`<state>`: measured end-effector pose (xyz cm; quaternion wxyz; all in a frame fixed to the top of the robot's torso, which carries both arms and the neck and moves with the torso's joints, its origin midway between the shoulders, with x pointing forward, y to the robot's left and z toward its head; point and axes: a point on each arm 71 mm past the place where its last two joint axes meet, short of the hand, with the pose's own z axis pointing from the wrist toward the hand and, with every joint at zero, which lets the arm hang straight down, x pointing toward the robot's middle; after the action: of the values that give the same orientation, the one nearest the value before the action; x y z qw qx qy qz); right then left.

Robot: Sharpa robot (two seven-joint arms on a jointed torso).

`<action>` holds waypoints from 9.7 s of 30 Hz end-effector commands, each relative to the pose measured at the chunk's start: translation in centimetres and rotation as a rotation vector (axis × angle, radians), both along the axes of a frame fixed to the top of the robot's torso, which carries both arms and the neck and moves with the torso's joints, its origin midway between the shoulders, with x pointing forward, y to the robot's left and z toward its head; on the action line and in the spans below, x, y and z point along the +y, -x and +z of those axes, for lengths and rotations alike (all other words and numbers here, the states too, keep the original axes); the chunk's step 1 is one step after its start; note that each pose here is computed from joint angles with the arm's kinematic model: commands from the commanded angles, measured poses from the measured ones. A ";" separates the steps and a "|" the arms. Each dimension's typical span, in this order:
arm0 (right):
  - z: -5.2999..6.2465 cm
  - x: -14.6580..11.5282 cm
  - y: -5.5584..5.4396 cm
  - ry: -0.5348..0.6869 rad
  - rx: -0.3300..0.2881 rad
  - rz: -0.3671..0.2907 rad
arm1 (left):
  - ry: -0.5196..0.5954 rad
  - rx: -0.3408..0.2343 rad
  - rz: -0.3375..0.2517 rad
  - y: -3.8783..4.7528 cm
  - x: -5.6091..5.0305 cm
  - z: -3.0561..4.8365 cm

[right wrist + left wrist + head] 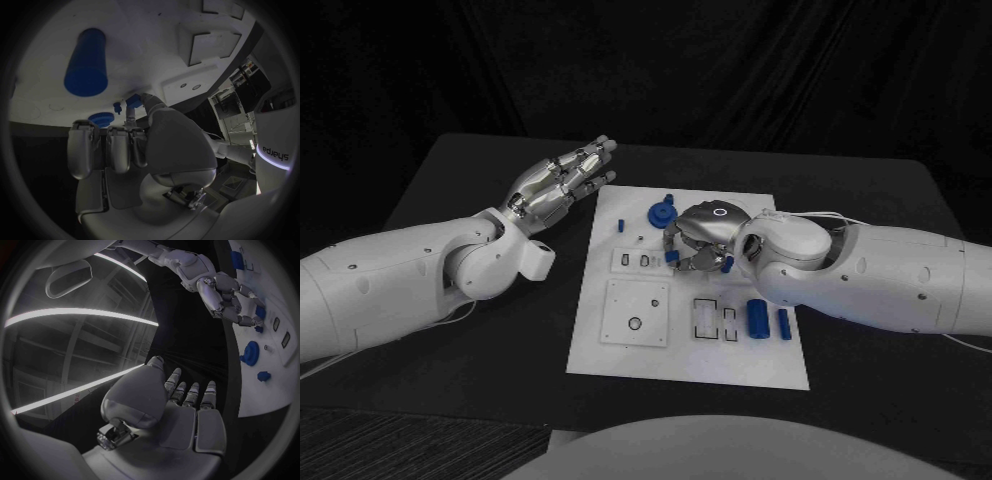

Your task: Assemble the parts on the task board

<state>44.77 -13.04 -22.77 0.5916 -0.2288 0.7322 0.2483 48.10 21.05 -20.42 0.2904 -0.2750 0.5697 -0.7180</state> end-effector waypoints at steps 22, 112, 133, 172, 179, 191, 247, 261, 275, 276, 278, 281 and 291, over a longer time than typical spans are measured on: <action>0.7 0.5 0.3 -0.095 -0.076 0.028 | 0.014 0.000 -0.010 0.42 0.1 0.11; 0.1 -1.3 0.3 -0.058 -0.049 -0.023 | 0.019 0.002 -0.018 0.30 0.1 -0.08; 3.5 -1.9 0.6 -0.086 -0.108 -0.028 | -0.186 -0.276 -0.035 1.02 -0.7 0.23; 3.5 -0.4 0.8 -0.078 -0.093 0.013 | -0.489 -0.149 -0.326 1.74 -4.2 -4.27; 3.4 -0.4 0.9 -0.068 -0.083 0.017 | -0.491 -0.147 -0.322 1.65 -4.0 -4.42; 3.2 -0.1 1.0 -0.058 -0.072 0.026 | -0.489 -0.146 -0.327 1.66 -4.2 -4.54; 3.4 0.5 1.7 -0.068 -0.066 0.052 | -0.535 -0.093 -0.330 1.18 -3.9 -5.67; 3.3 0.7 1.8 -0.062 -0.059 0.057 | -0.539 -0.091 -0.327 1.02 -3.8 -5.80; 3.3 0.8 1.7 -0.061 -0.059 0.059 | -0.539 -0.090 -0.328 0.98 -3.9 -5.87; 3.3 0.8 1.7 -0.062 -0.059 0.059 | -0.538 -0.090 -0.329 0.99 -3.9 -5.88; 3.3 0.9 1.7 -0.064 -0.061 0.059 | -0.538 -0.090 -0.329 0.99 -3.9 -5.88; 3.3 0.9 1.7 -0.065 -0.062 0.059 | -0.538 -0.090 -0.329 0.98 -3.9 -5.89; 3.4 0.9 1.7 -0.066 -0.063 0.059 | -0.539 -0.088 -0.329 0.97 -3.9 -5.93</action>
<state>43.13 -12.23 -19.46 0.6116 -0.2372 0.7001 0.2822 47.29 17.41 -26.33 0.2650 -0.0621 0.7650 -0.5837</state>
